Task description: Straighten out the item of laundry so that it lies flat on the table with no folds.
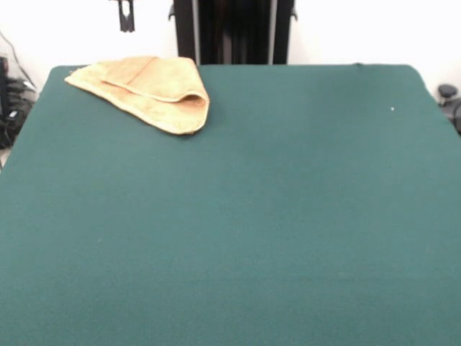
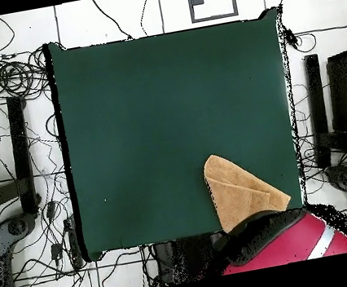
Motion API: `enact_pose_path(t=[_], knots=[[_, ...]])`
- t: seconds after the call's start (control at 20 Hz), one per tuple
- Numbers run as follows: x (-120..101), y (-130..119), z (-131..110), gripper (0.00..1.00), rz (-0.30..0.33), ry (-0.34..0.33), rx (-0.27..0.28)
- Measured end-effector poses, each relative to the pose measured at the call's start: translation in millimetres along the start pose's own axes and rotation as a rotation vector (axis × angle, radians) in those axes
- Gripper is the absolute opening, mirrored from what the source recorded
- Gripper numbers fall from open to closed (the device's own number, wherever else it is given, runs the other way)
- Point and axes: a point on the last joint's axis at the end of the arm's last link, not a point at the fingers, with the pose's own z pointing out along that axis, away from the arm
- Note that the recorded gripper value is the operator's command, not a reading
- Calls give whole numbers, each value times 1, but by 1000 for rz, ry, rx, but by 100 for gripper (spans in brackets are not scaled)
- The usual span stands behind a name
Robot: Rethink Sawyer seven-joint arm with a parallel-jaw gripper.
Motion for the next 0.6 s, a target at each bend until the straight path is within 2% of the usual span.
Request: enact_pose_path(t=[0.1, 0.3, 0.6], knots=[[3, -1, -2, 0, 6, 1, -1], [22, -14, -15, 0, 54, 16, 12], [45, -30, -27, 0, 61, 86, 28]])
